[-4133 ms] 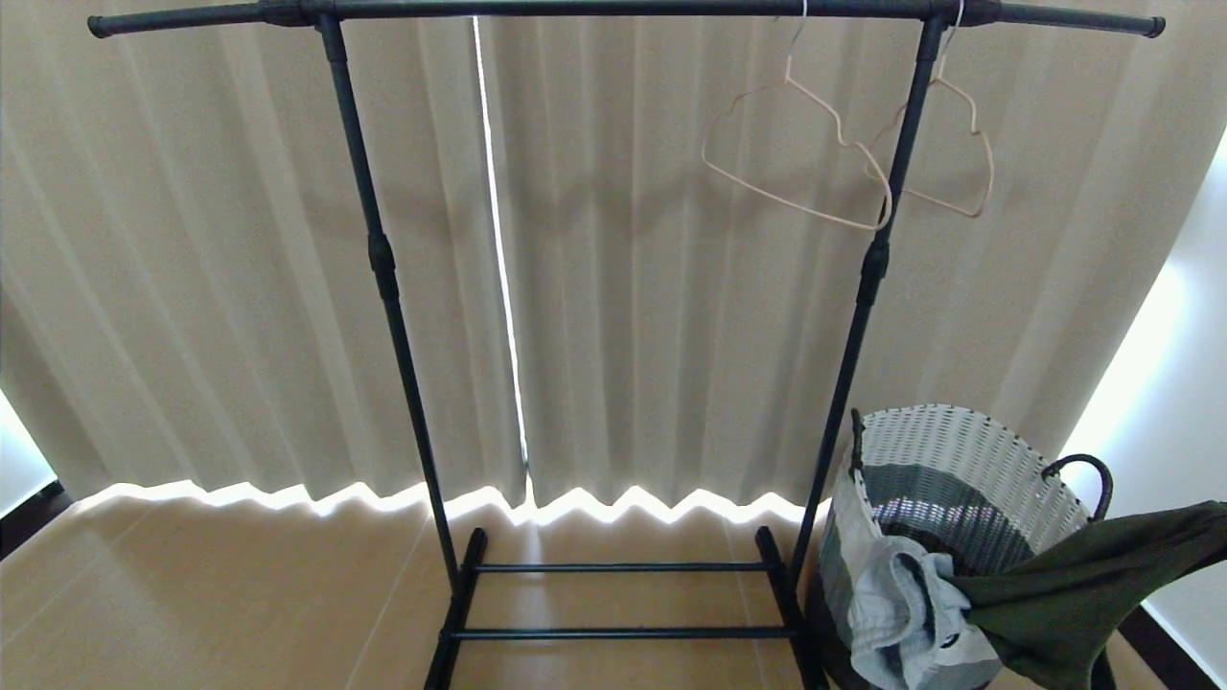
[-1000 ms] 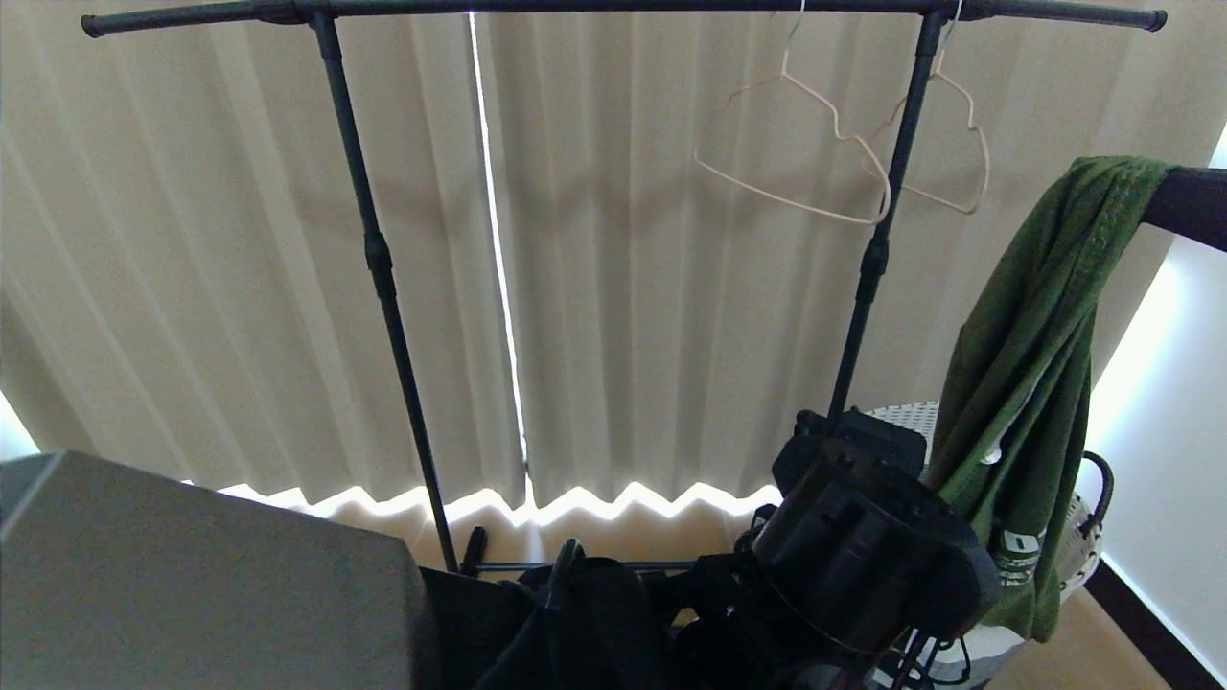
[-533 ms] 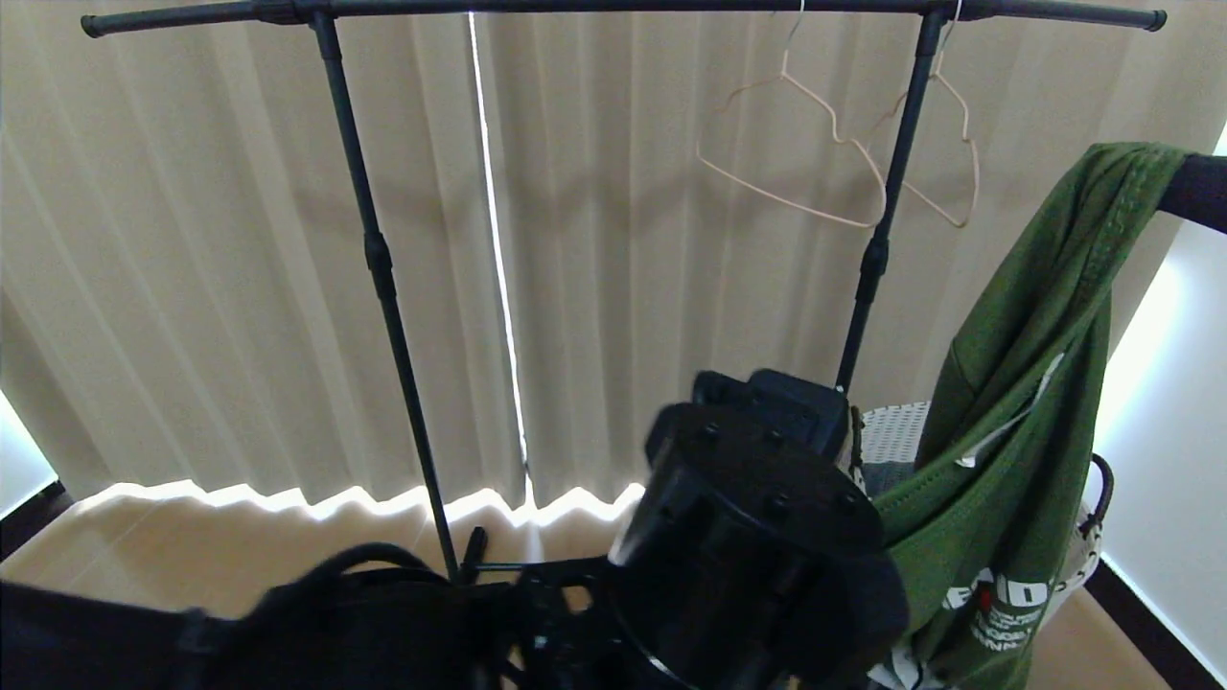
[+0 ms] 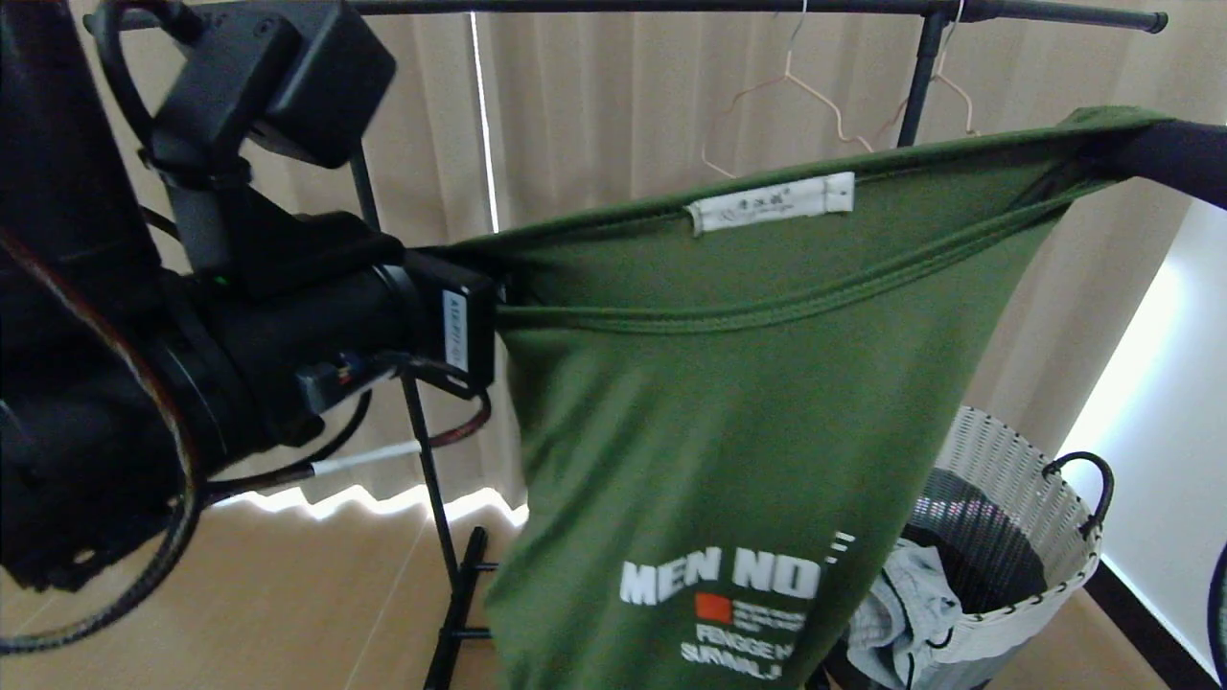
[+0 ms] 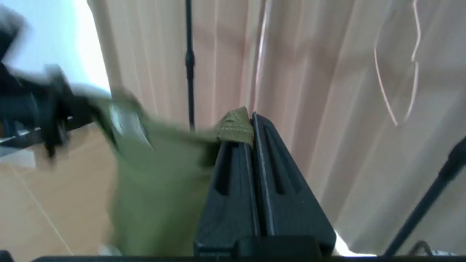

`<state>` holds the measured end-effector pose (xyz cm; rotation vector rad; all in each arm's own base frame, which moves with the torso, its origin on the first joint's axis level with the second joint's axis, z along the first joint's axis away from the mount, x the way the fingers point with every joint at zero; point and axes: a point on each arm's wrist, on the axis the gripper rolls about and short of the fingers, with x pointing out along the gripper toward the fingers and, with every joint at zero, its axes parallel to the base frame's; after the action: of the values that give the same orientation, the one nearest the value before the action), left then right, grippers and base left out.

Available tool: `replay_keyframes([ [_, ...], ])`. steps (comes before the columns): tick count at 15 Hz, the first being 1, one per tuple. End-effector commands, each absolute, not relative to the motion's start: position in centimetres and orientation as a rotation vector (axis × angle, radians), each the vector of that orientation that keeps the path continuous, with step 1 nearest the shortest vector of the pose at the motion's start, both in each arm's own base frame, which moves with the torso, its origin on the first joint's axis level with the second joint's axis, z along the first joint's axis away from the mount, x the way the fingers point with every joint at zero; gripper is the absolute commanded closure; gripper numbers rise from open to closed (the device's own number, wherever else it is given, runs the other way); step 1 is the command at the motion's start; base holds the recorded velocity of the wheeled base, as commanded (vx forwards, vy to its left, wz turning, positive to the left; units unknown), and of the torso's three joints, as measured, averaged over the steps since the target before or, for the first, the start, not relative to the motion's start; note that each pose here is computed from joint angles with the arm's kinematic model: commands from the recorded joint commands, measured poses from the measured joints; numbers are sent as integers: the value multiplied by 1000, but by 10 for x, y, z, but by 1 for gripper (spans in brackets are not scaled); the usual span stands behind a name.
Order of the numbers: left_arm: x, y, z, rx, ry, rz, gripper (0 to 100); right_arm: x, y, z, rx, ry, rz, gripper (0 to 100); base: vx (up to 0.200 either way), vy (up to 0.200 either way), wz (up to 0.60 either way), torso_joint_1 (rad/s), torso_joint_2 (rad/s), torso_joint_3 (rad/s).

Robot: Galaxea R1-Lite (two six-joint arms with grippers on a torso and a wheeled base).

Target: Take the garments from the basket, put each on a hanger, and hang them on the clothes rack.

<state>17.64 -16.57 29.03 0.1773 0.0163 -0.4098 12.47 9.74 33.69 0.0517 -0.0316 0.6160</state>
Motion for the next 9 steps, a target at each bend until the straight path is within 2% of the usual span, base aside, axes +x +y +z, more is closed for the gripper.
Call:
replay_keyframes([
  [1, 187, -147, 299, 175, -5, -322, 100, 139, 98, 330, 38, 0, 563, 100, 0, 0, 0, 0, 0, 0],
  [3, 210, -147, 300, 175, 3, -262, 100, 154, 99, 324, 29, 32, 520, 100, 0, 0, 0, 0, 0, 0],
  [6, 227, -155, 316, 157, -31, -261, 100, 172, 102, 321, 8, 37, 481, 100, 0, 0, 0, 0, 0, 0],
  [7, 228, -156, 317, 156, -37, -284, 100, 175, 102, 321, 7, 30, 478, 100, 0, 0, 0, 0, 0, 0],
  [9, 229, -155, 325, 154, -60, -463, 100, 190, 111, 320, 15, -14, 477, 100, 0, 0, 0, 0, 0, 0],
])
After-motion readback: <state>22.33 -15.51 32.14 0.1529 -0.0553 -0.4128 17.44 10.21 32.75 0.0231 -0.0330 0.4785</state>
